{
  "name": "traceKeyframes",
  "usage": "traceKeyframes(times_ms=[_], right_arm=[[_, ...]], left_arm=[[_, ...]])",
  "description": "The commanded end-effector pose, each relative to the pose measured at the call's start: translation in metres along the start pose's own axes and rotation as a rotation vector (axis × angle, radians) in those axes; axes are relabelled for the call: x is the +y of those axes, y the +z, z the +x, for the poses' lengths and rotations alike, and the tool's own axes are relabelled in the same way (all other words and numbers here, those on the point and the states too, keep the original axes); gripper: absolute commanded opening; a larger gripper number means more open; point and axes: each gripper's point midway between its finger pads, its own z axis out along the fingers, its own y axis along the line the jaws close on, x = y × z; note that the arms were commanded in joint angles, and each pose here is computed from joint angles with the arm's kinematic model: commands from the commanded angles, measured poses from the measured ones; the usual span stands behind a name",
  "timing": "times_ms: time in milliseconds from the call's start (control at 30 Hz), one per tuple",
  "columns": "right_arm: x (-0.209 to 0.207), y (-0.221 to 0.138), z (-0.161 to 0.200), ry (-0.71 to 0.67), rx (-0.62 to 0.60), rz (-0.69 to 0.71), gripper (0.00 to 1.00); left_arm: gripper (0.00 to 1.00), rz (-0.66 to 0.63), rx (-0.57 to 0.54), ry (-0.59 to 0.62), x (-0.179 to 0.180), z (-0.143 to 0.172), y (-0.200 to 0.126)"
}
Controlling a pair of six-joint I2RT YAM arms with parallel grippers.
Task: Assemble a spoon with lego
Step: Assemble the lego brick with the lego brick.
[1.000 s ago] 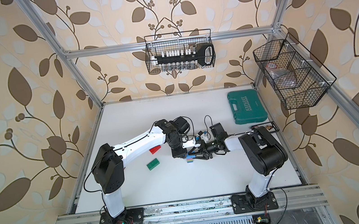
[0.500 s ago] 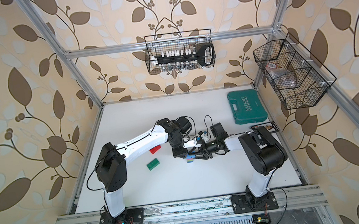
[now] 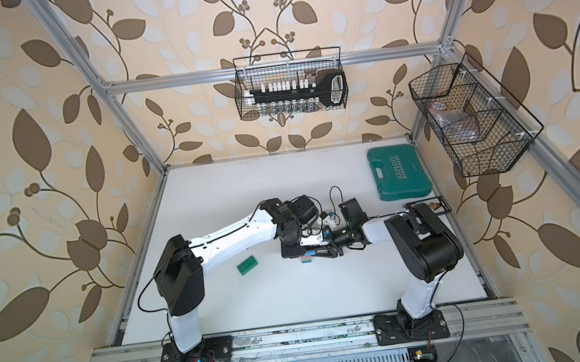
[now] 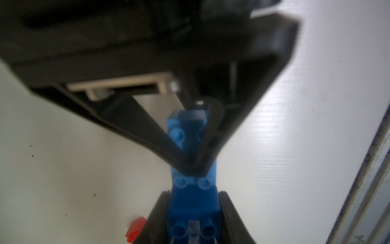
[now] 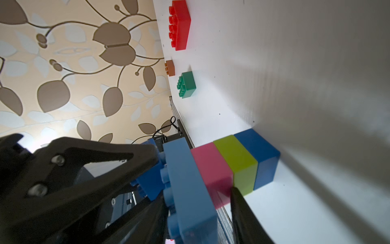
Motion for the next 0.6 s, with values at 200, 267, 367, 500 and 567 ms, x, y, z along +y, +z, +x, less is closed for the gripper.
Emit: traceKeyframes(times_ms=[200, 267, 367, 500, 567], right_arm=[[-0.042, 0.007, 0.003, 0.103, -0.023, 0.154, 0.44], [-0.043, 0.007, 0.004, 0.105, -0.023, 0.156, 0.44], [-0.043, 0.007, 0.003, 0.105, -0.022, 0.155, 0.43], [-0.042, 0.007, 0.003, 0.103, -0.021, 0.155, 0.43], [-0.041, 0.006, 0.003, 0.1, -0.022, 0.154, 0.43]], left_arm=[[0.0, 0.172, 0.081, -0.071, -0.015, 0.029, 0.021], [0.0, 0.149, 0.073, -0.063, -0.011, 0.028, 0.016], [0.0, 0.13, 0.037, -0.076, -0.005, 0.024, 0.006], [0.0, 0.108, 0.021, -0.05, -0.003, 0.024, 0.002], [0.0, 0.097, 0.012, -0.023, -0.004, 0.026, 0.002]])
